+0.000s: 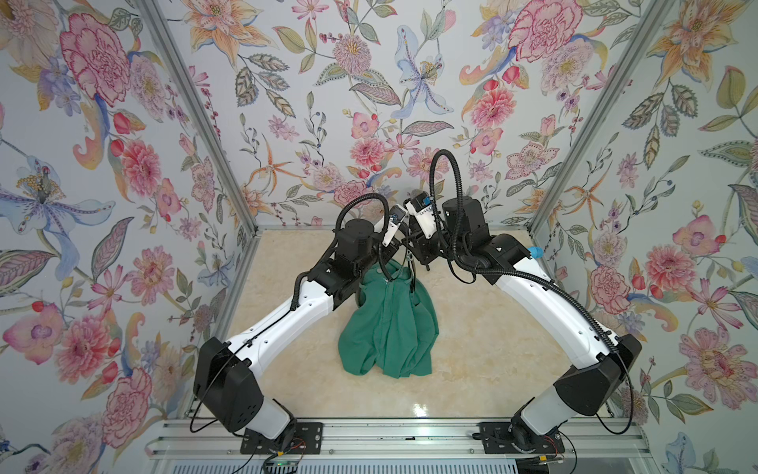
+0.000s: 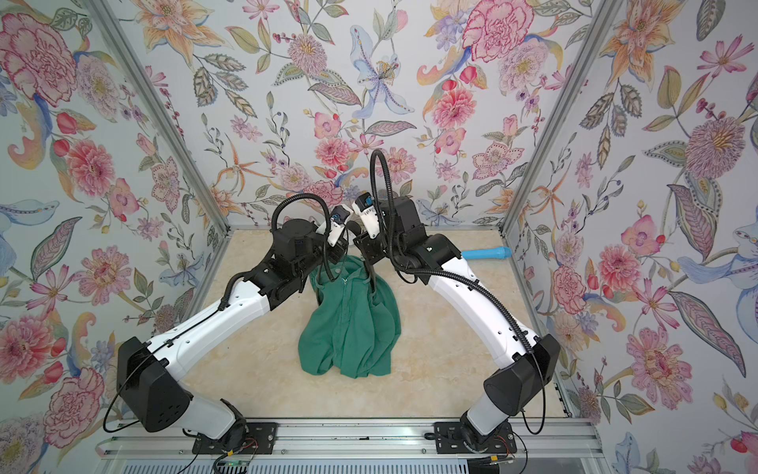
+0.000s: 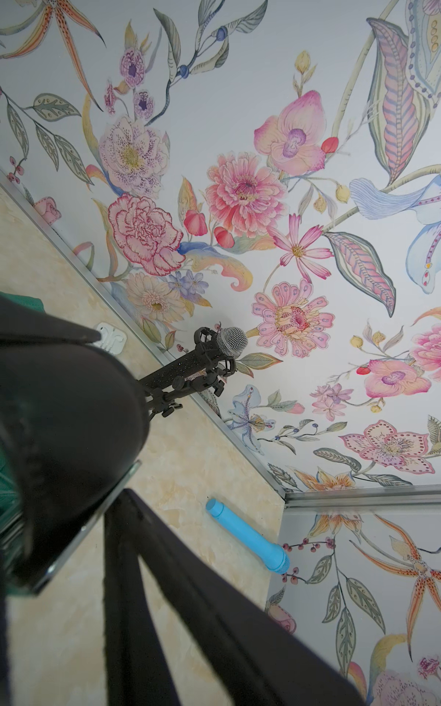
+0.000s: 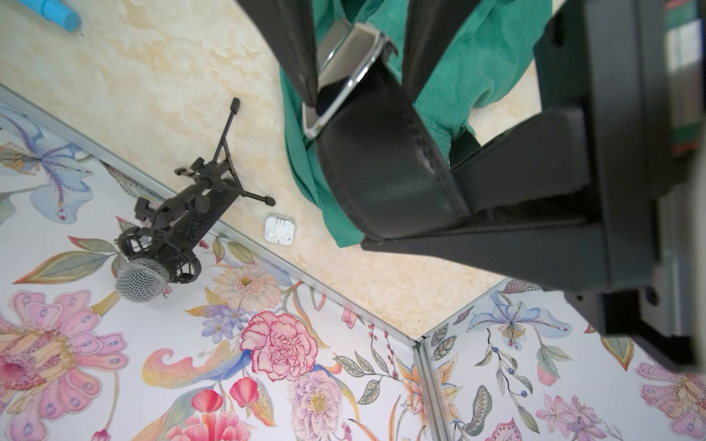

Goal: Remove the belt from the trousers

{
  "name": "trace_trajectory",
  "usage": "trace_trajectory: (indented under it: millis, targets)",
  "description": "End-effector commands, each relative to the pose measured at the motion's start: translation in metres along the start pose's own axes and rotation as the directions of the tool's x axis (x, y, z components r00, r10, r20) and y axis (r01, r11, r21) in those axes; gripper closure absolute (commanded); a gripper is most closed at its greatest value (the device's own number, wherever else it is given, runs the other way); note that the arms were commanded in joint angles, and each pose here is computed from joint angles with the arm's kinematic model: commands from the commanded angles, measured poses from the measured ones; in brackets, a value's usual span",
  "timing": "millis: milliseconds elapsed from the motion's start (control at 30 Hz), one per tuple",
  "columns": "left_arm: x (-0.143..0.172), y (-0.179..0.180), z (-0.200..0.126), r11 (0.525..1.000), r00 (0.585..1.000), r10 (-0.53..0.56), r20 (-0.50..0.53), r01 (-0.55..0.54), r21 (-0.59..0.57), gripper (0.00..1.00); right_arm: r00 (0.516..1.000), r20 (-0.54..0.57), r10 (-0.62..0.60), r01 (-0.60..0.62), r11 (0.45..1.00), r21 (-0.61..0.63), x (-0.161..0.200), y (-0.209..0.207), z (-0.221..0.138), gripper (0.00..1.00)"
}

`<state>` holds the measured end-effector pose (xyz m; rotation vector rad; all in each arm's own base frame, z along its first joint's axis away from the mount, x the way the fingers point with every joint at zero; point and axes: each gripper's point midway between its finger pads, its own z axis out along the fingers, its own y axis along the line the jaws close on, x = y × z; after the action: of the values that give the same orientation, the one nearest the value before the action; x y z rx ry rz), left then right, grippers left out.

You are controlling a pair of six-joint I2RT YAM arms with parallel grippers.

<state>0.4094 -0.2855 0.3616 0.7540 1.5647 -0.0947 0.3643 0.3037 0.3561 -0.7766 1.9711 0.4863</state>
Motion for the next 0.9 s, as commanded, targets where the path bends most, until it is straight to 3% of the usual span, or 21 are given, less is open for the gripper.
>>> trace_trajectory:
  millis: [0, 300, 600, 867]
  targets:
    - [-0.022, 0.006, -0.004, 0.999, 0.998, -0.034, 0.049, 0.035, -0.016, 1.0, 0.999, -0.032, 0.006, -0.006, 1.0, -0.007, 0.007, 0.001, 0.003, 0.6]
    - [-0.023, 0.006, -0.006, 0.999, 0.998, -0.037, 0.051, 0.038, -0.015, 1.0, 0.998, -0.061, -0.001, 0.001, 1.0, 0.004, 0.015, -0.002, 0.007, 0.65]
    - [-0.023, 0.004, -0.006, 0.999, 0.998, -0.037, 0.052, 0.037, -0.001, 1.0, 0.998, -0.06, -0.008, 0.009, 1.0, 0.029, 0.013, -0.005, 0.007, 0.88]
    - [-0.024, 0.001, -0.006, 0.998, 0.996, -0.067, 0.06, 0.066, 0.02, 1.0, 0.997, -0.082, -0.003, 0.004, 1.0, 0.005, 0.02, 0.001, 0.016, 0.92]
